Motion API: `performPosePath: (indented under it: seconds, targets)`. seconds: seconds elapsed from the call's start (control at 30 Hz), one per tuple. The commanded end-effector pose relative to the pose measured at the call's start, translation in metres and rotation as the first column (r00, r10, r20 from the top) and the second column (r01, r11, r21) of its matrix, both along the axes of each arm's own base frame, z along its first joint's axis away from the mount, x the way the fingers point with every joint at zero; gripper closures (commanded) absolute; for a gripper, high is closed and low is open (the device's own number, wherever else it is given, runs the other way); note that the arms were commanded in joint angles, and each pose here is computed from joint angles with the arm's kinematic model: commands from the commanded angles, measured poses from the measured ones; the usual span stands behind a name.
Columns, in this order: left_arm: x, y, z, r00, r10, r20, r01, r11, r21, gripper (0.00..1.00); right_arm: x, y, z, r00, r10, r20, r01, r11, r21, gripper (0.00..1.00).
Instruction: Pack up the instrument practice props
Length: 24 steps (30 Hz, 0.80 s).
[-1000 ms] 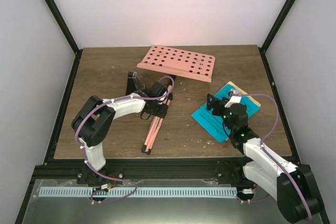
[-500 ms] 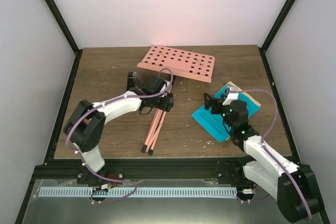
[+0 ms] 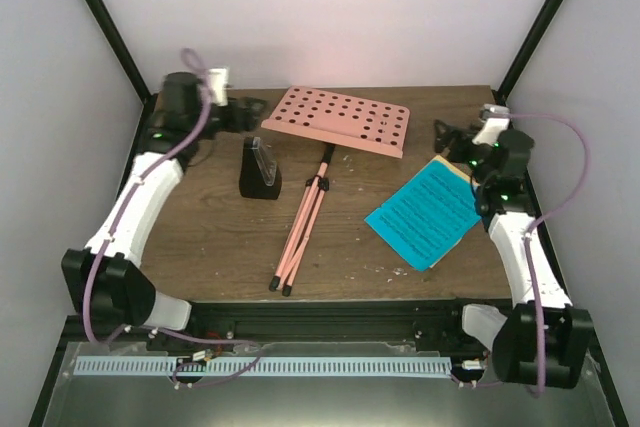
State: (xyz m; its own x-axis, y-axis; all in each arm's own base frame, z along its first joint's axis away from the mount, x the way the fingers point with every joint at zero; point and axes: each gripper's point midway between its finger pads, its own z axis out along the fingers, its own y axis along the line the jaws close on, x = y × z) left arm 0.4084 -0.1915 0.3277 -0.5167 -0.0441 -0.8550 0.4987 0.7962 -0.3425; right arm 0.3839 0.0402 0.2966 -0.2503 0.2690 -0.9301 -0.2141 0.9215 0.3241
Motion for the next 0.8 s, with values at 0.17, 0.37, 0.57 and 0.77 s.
performPosePath:
  seconds: [0.17,0.37,0.57,0.77]
  targets:
    - [-0.016,0.241,-0.075,0.804,0.573,-0.161,-0.592,0.798,-0.115,0.13,-0.032,-0.095,-0.049,0.956,-0.295,0.004,0.294,0.955,0.04,0.0]
    - [-0.034,0.265,-0.143,0.718,0.694,-0.048,-0.696,0.714,-0.073,0.12,-0.054,-0.085,-0.086,0.948,-0.291,0.129,0.29,0.957,0.031,0.0]
    - [-0.033,0.237,-0.171,0.789,0.602,0.121,-0.601,0.798,-0.047,0.12,-0.057,-0.062,-0.103,0.941,-0.229,0.247,0.267,0.955,-0.13,0.0]
    - [-0.019,0.229,-0.174,0.798,0.558,0.229,-0.567,0.823,-0.032,0.11,-0.049,-0.052,-0.116,0.947,-0.156,0.28,0.212,0.96,-0.183,0.0]
